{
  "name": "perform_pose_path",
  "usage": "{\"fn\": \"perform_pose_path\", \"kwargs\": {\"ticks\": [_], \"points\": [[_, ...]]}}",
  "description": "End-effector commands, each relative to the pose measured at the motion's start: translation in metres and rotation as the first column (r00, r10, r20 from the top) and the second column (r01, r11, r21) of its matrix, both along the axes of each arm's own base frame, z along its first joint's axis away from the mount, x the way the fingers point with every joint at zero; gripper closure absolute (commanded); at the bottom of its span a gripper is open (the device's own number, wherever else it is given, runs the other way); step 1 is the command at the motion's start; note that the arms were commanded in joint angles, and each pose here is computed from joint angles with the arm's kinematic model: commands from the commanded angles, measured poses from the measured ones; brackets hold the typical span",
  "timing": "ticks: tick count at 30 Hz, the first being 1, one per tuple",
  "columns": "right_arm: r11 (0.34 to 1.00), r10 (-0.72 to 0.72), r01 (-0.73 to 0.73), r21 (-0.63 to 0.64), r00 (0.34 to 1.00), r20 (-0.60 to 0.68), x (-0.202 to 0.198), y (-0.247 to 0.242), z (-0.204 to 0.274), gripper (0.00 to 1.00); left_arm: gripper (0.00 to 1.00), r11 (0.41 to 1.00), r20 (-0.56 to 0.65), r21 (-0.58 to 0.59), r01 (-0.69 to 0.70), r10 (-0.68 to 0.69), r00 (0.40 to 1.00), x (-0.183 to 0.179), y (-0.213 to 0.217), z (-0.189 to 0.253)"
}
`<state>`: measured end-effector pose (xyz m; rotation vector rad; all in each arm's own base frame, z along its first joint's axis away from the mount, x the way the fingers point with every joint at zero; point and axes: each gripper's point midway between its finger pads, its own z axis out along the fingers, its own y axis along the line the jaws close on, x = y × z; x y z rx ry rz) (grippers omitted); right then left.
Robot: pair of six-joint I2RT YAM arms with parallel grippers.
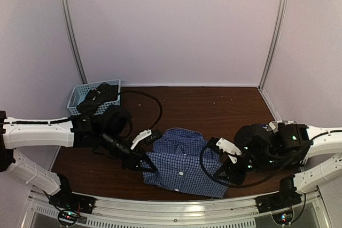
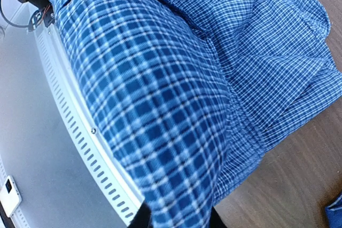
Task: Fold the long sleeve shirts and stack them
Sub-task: Fold the 2/3-rectangle-folded shirt at the center of the board.
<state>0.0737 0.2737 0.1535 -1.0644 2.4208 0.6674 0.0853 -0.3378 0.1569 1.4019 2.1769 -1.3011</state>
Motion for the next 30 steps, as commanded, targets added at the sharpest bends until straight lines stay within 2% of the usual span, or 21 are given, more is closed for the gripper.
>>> {"fn": "perform_pose_path", "kwargs": {"ticks": [1,7,16,20,25,30], "points": [[0.998,0.030,-0.031,0.050,0.999,0.016,0.026,-0.001,0.017,0.77,1.00,0.998,-0.026,-0.056,0.032,-0.033,0.999,0.023,-0.007,0.016],[0.997,-0.044,0.045,0.057,0.999,-0.003,0.069,-0.009,0.007,0.74,1.00,0.998,-0.049,-0.046,0.048,-0.050,0.998,0.041,-0.012,0.012],[0.988,-0.085,0.087,0.131,0.996,-0.027,0.095,-0.003,0.004,0.70,1.00,0.996,-0.101,-0.086,0.005,-0.013,0.995,0.062,-0.010,0.012],[0.981,-0.078,0.080,0.179,0.997,-0.018,0.099,0.000,0.009,0.64,1.00,0.995,-0.125,-0.102,-0.005,-0.008,0.992,0.067,-0.011,0.009],[0.970,-0.106,0.107,0.219,0.994,-0.018,0.106,-0.003,0.004,0.49,1.00,0.988,-0.124,-0.154,-0.003,-0.017,0.992,0.069,-0.013,0.019],[0.965,-0.147,0.149,0.217,0.989,-0.027,0.115,-0.009,-0.004,0.44,1.00,0.986,-0.128,-0.169,0.000,-0.022,0.991,0.071,-0.011,0.020]]}}
